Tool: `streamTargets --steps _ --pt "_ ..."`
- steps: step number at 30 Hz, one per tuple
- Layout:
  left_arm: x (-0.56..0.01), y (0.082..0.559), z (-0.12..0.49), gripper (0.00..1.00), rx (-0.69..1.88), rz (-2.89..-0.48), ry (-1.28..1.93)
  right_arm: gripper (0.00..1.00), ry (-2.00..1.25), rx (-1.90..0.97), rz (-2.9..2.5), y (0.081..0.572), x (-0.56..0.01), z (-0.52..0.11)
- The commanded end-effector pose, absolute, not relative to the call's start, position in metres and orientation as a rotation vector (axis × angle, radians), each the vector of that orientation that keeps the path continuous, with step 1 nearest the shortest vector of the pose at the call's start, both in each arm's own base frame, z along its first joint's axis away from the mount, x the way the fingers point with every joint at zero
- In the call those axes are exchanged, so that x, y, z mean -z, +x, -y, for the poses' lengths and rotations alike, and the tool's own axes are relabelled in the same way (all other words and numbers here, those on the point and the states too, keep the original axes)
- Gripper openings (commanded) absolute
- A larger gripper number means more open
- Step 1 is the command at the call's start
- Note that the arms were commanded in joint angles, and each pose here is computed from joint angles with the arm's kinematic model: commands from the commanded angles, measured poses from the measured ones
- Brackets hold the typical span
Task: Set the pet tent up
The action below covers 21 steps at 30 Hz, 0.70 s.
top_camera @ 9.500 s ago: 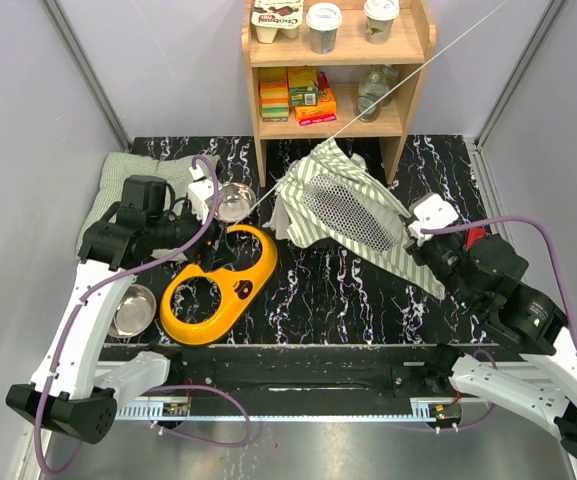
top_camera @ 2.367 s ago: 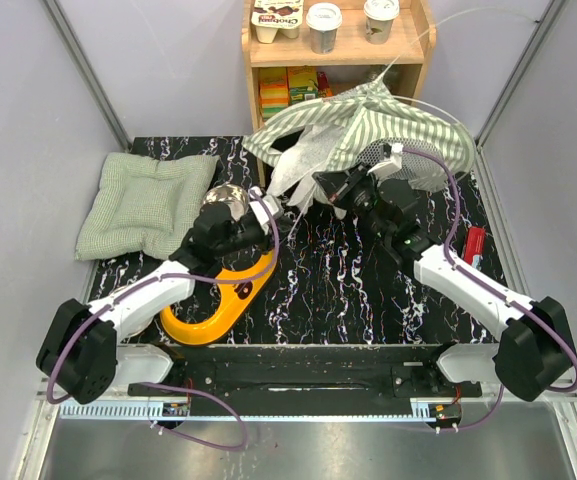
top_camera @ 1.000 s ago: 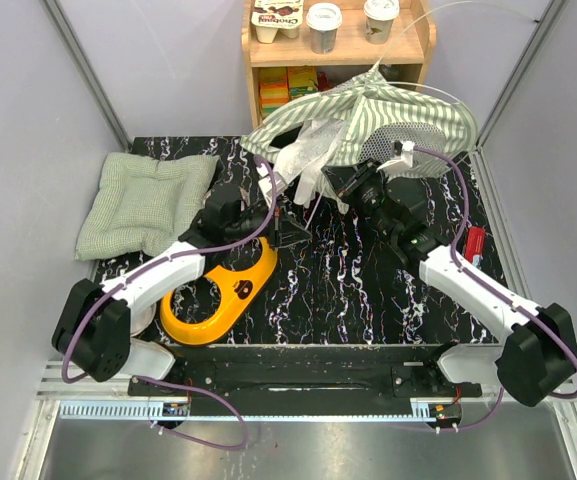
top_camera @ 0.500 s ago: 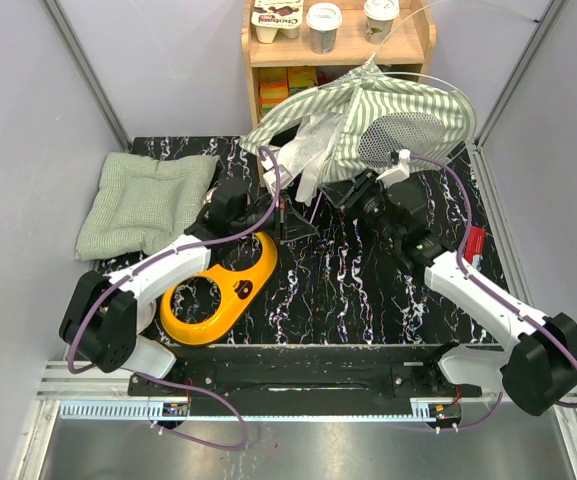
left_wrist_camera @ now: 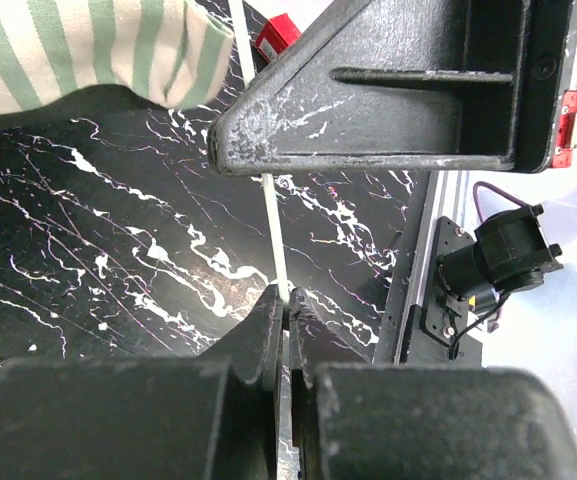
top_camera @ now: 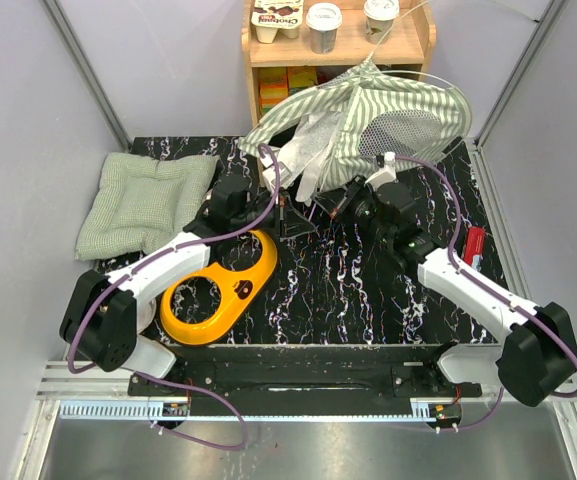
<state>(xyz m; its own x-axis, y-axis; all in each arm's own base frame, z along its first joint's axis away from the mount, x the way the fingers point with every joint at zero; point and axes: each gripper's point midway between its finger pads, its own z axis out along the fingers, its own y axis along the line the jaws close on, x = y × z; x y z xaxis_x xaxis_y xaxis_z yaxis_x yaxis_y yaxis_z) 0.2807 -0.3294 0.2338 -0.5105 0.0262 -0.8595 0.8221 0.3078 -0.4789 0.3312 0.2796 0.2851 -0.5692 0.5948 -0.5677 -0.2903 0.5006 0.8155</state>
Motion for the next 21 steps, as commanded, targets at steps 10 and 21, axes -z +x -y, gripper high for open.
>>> streamTargets --steps 10,21 --pt "-0.261 0.323 0.317 0.62 0.877 -1.369 0.922 0.00 0.270 -1.249 -1.695 0.330 -0.348 -0.275" --pt "-0.275 0.313 0.307 0.65 0.856 -1.003 0.783 0.00 0.356 -1.277 -1.641 0.331 -0.372 -0.267"
